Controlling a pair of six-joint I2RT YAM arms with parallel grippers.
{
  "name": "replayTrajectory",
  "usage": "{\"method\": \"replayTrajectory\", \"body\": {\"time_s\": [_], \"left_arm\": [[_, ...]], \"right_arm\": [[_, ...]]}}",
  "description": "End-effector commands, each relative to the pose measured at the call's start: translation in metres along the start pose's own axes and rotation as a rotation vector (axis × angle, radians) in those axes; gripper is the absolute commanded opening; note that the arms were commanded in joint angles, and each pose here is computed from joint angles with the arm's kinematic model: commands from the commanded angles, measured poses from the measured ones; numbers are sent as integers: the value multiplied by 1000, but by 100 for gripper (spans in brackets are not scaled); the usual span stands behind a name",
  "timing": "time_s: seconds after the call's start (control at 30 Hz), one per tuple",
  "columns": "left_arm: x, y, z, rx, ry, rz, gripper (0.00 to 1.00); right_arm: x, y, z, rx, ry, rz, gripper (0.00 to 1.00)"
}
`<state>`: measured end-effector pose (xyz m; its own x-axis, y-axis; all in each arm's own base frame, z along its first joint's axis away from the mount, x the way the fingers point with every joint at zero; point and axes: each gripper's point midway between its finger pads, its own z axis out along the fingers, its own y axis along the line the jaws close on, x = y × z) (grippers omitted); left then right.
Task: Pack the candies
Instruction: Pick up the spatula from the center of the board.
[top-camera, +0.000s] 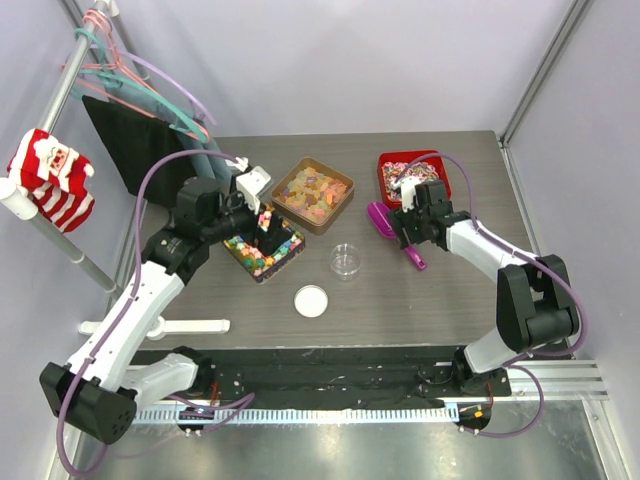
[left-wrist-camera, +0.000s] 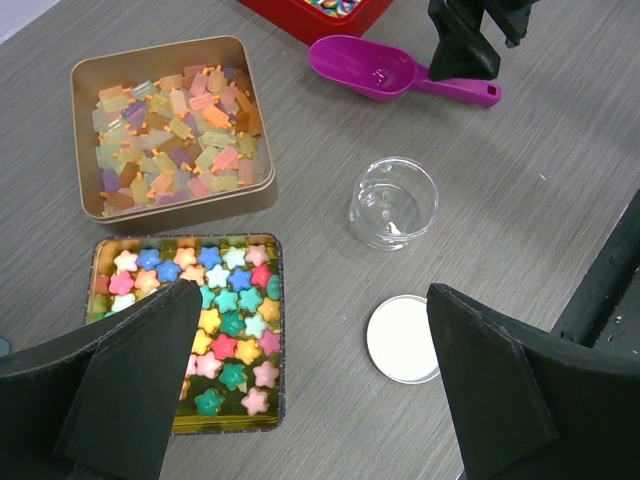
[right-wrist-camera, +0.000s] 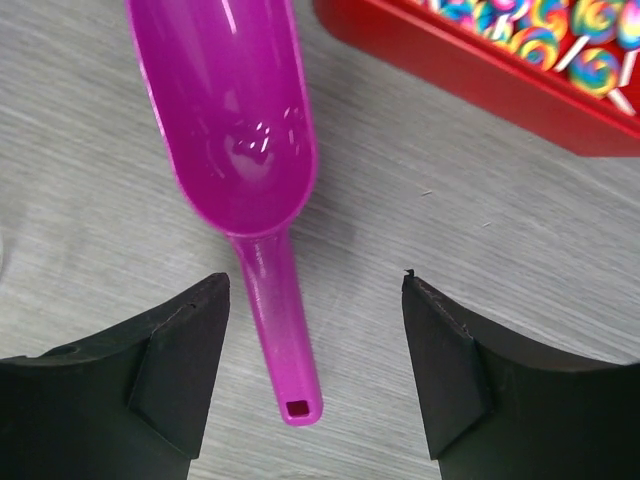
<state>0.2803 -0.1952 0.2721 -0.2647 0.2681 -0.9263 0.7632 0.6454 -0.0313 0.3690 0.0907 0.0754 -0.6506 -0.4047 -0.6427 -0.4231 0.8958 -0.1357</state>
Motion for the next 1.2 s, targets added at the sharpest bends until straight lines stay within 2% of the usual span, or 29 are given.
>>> {"method": "replayTrajectory", "body": {"time_s": [0.0,0.17,0.23,0.63,0.83,1.17], "left_arm": [[-13,-5,-2,24,-66,12,100],[-12,-7,0,41,-68,-1,100],[-10,-7,1,44,-64,-15,100],[-10,-8,2,65,-69,-36,100],[-9,-9,2,68,-70,-41,100],[-8,-9,5,83,-66,-54,100]], "right_arm": [[-25,-11,-1,57,-92,-3,74],[-18,-3,7,40,-63,-22,73],[-14,-2,11,39,-49,-33,69],[-10,5,20,53,3,-145,69],[-7,4,29,44,31,-181,66],[-15,9,34,20,5,-197,61]]}}
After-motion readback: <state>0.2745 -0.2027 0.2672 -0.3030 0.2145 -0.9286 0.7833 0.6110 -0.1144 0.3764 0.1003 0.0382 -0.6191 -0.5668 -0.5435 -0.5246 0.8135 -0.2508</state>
